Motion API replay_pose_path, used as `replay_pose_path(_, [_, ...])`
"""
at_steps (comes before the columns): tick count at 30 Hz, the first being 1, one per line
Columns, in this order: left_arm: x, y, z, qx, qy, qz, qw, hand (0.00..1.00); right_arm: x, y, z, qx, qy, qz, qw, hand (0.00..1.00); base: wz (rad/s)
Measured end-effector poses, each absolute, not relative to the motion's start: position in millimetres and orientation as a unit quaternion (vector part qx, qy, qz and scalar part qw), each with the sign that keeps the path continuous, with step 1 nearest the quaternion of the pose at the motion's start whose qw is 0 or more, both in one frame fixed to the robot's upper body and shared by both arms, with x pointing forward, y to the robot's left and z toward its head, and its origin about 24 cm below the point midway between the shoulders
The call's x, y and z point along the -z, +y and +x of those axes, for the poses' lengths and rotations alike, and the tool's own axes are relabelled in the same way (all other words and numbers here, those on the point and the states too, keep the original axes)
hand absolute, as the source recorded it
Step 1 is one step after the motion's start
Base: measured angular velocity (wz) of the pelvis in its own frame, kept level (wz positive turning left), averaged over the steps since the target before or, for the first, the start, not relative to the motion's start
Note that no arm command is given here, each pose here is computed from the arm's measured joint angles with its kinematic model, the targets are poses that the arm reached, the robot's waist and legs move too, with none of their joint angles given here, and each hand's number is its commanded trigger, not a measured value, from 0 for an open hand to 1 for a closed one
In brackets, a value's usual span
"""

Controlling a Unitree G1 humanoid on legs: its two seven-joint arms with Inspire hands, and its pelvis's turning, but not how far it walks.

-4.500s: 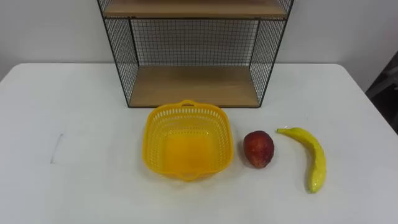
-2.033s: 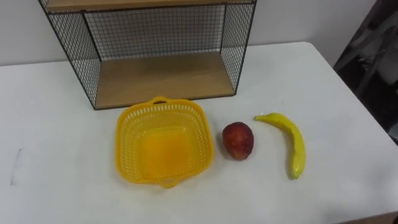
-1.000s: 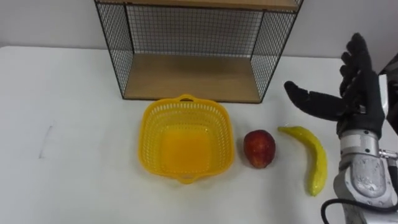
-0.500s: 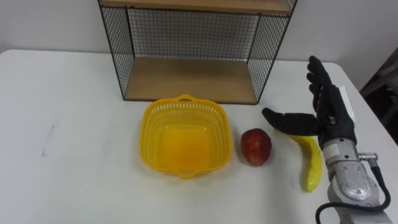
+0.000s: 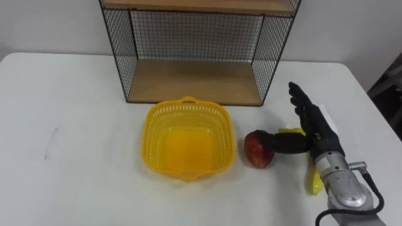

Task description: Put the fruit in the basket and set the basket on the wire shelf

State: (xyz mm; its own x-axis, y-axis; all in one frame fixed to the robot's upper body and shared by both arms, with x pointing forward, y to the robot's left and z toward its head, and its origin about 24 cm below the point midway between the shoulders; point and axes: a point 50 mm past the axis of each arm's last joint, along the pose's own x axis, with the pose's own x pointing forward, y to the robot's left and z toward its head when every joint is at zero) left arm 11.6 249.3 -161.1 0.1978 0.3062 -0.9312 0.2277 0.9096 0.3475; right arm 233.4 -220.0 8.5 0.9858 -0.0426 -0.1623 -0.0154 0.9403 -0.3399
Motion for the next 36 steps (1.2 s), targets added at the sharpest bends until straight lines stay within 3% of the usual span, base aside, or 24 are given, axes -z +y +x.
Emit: replay_pose_path(36, [164.6,239.4,9.4,0.008,0.639,0.214,0.739,0.0,-4.5,-199.2,233.1,-0.045,0.087,-0.109,0.989,0.0,0.0])
